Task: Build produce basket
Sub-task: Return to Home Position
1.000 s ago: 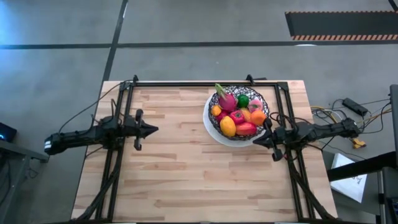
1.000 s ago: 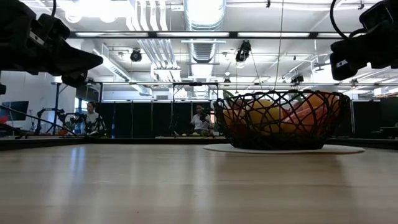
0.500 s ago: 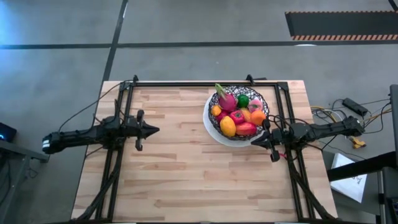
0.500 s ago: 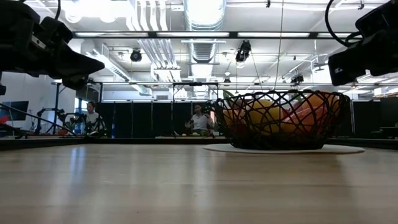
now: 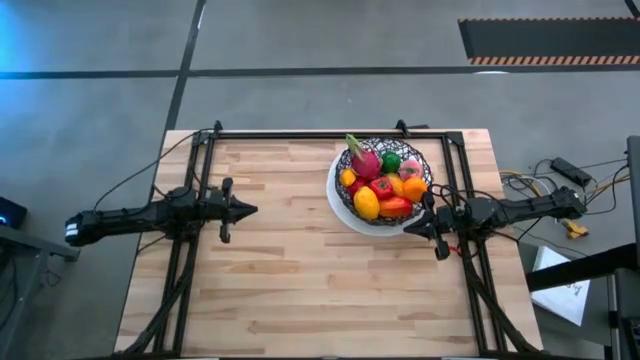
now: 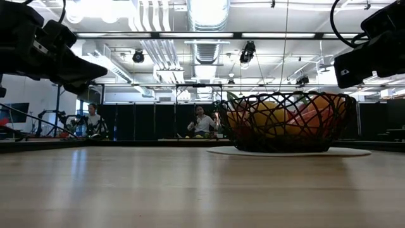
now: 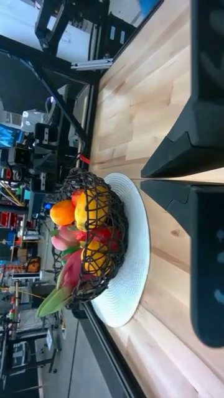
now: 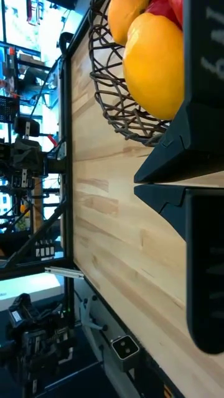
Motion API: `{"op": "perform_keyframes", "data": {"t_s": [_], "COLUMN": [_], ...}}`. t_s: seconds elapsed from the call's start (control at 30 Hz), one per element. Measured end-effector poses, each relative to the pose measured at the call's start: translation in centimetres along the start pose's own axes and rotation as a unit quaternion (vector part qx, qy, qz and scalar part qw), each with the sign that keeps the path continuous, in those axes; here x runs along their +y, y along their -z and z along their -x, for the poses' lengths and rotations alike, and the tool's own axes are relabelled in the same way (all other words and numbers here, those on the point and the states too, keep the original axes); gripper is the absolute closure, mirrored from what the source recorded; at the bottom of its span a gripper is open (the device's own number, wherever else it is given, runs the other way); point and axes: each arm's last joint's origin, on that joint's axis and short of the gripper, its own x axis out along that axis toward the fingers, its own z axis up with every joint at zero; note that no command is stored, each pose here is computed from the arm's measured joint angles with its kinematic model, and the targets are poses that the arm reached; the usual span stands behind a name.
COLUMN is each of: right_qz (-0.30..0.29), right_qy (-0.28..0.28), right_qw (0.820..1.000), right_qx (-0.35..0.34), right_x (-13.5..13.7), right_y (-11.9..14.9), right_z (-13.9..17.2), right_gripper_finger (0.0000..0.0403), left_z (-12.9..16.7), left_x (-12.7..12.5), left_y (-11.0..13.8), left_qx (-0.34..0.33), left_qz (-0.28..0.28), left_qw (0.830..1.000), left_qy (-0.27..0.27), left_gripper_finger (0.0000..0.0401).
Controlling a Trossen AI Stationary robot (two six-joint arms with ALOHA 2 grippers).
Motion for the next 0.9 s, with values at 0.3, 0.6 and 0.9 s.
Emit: {"op": "perform_keyframes", "data": {"t_s": [0.3,0.6,0.9], "right_qz": [0.000,0.000,0.000], "right_qy": [0.000,0.000,0.000], "right_qw": [1.000,1.000,1.000], "right_qx": [-0.001,-0.001,-0.001], "right_x": [0.00,0.00,0.00], "right_y": [-0.01,-0.03,-0.04], "right_z": [0.00,0.00,0.00], "right_gripper_finger": [0.0394,0.0394,0.0394], "left_z": [-0.07,-0.06,-0.06], "left_x": [0.02,0.01,0.01], "left_y": [0.08,0.07,0.07], "left_qx": [0.005,0.004,0.004], "left_qz": [0.000,0.000,0.000], "left_qw": [1.000,1.000,1.000], "left_qy": [-0.001,-0.001,-0.001], "left_gripper_finger": [0.0401,0.0401,0.0401]}}
